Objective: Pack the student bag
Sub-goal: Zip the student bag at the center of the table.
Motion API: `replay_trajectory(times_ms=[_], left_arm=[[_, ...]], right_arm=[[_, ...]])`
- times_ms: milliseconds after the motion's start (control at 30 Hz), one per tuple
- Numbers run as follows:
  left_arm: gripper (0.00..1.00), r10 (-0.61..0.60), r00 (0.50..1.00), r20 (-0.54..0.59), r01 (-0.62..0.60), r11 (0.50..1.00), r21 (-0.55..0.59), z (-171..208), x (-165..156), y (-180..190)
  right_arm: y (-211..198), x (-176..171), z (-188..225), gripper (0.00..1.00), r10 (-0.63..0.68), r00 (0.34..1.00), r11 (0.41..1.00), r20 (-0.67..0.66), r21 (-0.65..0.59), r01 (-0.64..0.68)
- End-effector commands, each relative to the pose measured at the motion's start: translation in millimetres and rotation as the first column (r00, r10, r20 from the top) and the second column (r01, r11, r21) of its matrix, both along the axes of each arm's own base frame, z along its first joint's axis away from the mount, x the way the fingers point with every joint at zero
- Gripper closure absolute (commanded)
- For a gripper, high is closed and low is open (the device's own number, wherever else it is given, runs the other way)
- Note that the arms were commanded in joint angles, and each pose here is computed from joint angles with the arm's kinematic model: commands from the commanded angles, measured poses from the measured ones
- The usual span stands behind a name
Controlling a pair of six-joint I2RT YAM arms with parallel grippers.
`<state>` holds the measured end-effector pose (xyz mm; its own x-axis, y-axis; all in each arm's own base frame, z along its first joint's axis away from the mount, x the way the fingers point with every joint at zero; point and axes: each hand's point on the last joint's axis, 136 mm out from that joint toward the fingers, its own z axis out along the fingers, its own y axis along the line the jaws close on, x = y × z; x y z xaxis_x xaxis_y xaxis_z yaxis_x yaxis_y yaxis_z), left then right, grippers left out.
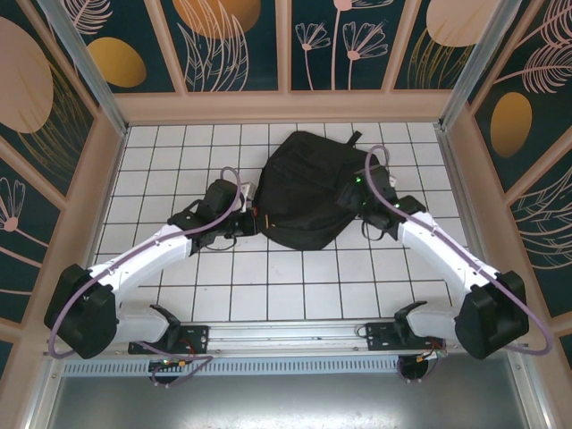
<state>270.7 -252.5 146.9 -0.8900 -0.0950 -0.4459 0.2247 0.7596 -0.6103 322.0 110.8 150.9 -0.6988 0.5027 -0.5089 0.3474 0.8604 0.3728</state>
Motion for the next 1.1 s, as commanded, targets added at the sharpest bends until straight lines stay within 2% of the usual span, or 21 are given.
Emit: replay_trajectory(times_ms=[0,100,233,333,433,567,667,733,833,900,1000,1067], left_arm=[[1.00,0.003,0.999,0.047,0.001,0.997,-0.073,23,-4,-2],[1.00,-0.006,0.998,0.055,0.012,0.995,-0.097,30,-11,-2],[1.00,-0.026,0.999,0.046,0.031,0.993,-0.111,25,-25,-4],[1.00,-0.038,0.998,0.054,0.046,0.989,-0.139,31,-34,-7],[1.00,-0.062,0.996,0.067,0.072,0.984,-0.165,39,-42,-11],[1.00,-0.074,0.994,0.078,0.089,0.977,-0.195,48,-46,-16],[1.00,-0.073,0.994,0.086,0.089,0.975,-0.205,53,-44,-19],[1.00,-0.066,0.993,0.095,0.085,0.974,-0.210,56,-42,-20],[1.00,-0.055,0.993,0.106,0.076,0.975,-0.208,57,-37,-21],[1.00,-0.055,0.993,0.106,0.076,0.975,-0.207,57,-34,-23],[1.00,-0.050,0.992,0.113,0.073,0.977,-0.199,58,-26,-28],[1.00,-0.045,0.992,0.120,0.068,0.979,-0.191,59,-20,-30]], right_arm=[[-49,17,-37,0.12,-0.183,0.979,0.982,-0.084,-0.072,0.177],[-56,42,-66,0.12,-0.222,0.965,0.975,-0.137,-0.054,0.217],[-19,83,-91,0.13,-0.077,0.986,0.994,-0.149,0.068,0.088],[19,114,-97,0.14,0.055,0.991,0.980,-0.119,0.198,-0.031],[61,145,-92,0.15,0.184,0.980,0.951,-0.080,0.266,-0.156],[143,173,-95,0.16,0.402,0.913,0.863,-0.073,0.364,-0.350],[182,185,-83,0.16,0.473,0.880,0.851,-0.055,0.287,-0.439],[184,189,-67,0.16,0.461,0.887,0.870,-0.026,0.211,-0.446],[151,192,-43,0.16,0.370,0.929,0.922,0.005,0.119,-0.368],[117,188,-29,0.16,0.296,0.955,0.955,-0.005,0.011,-0.295],[77,172,-7,0.15,0.212,0.977,0.965,-0.011,-0.158,-0.211],[59,157,9,0.17,0.159,0.987,0.965,-0.004,-0.210,-0.157]])
